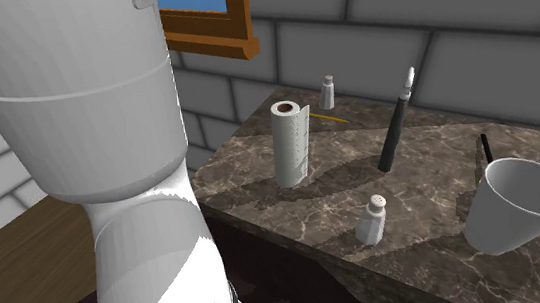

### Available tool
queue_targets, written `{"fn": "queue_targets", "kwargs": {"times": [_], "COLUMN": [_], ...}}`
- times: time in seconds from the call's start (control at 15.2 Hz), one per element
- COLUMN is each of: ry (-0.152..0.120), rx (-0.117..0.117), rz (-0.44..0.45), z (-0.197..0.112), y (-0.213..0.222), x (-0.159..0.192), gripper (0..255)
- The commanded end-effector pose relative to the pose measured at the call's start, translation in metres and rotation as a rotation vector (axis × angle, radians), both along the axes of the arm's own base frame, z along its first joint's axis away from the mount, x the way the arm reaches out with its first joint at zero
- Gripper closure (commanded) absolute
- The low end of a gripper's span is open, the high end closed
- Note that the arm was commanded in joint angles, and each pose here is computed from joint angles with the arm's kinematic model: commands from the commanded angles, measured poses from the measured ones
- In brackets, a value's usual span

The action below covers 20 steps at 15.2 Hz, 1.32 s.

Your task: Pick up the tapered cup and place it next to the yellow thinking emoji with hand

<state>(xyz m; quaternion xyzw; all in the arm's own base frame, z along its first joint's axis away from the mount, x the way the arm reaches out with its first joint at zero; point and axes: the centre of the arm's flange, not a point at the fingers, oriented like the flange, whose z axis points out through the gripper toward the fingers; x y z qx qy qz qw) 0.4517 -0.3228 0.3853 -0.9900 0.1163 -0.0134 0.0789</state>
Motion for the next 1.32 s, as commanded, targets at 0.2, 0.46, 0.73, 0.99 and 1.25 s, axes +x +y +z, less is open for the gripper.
{"fn": "queue_targets", "kwargs": {"times": [0.2, 0.46, 0.73, 0.99, 1.25], "ry": [0.000, 0.000, 0.000, 0.000, 0.000], "rx": [0.000, 0.000, 0.000, 0.000, 0.000], "rz": [0.000, 0.000, 0.000, 0.000, 0.000], "z": [0.000, 0.000, 0.050, 0.050, 0.050], "y": [0.000, 0.000, -0.008, -0.008, -0.008], "x": [0.000, 0.000, -0.002, -0.002, -0.002], "gripper": [0, 0, 0, 0, 0]}}
